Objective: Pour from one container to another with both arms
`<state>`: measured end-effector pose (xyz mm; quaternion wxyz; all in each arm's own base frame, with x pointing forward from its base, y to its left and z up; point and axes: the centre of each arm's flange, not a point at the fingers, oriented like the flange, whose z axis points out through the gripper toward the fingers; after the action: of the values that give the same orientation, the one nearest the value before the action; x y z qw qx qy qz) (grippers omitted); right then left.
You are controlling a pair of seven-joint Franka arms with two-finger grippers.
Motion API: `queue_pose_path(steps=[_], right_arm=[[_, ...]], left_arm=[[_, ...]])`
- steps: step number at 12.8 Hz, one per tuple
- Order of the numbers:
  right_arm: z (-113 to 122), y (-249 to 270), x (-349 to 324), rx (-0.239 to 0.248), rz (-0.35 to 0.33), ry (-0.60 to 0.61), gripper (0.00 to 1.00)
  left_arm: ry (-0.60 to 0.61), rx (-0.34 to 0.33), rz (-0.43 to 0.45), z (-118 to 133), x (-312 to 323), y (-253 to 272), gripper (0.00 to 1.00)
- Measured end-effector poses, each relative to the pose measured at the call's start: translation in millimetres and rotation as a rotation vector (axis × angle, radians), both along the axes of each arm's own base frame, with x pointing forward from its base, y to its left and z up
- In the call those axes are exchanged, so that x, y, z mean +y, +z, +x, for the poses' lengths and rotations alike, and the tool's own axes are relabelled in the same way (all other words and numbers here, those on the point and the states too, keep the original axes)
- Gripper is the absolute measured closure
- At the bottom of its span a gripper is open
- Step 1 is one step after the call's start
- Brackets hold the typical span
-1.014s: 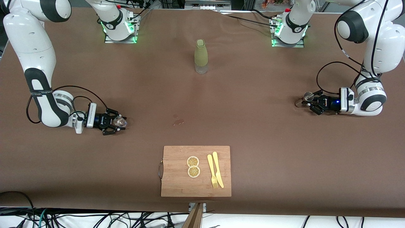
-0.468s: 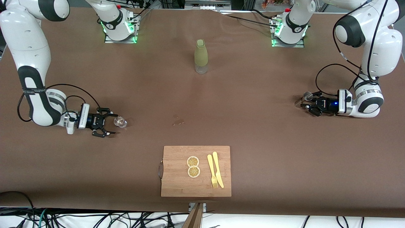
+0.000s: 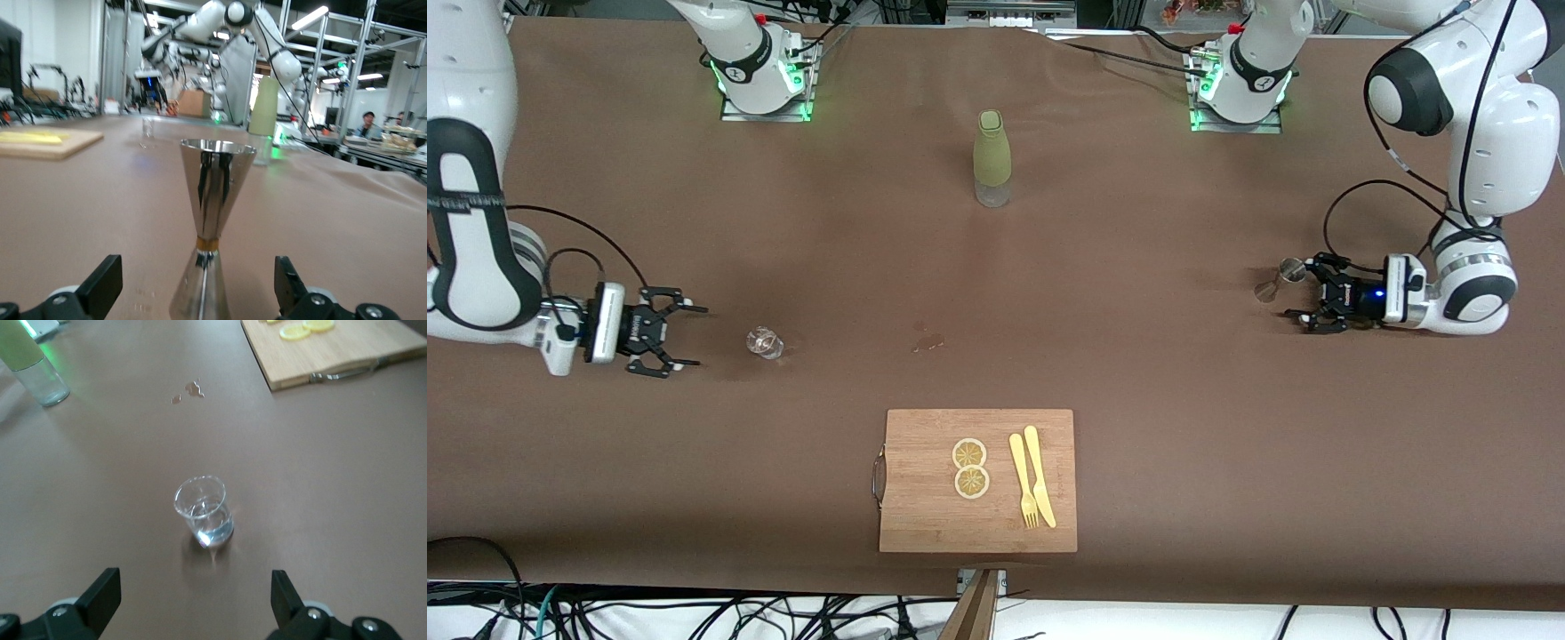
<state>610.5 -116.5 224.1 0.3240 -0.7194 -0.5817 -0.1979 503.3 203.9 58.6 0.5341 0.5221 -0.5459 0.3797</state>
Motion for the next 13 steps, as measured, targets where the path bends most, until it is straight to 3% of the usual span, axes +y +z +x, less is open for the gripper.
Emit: queue_pose_path(steps=[2,8,13], right_arm=[[0,40,-7,0.087,-0.115,-0.065,0.0],[-4,150,8,0.252,-0.442,-0.33,0.0],[-33,249,39,0.399,-0.709,-0.705,0.0]], left_arm=[[-0.037,0.059,0.073,13,14,14,0.0],[0.029,0.499,0.32,76,13,95,0.0],[0.169,0.819,0.609,130,-34,168,0.0]])
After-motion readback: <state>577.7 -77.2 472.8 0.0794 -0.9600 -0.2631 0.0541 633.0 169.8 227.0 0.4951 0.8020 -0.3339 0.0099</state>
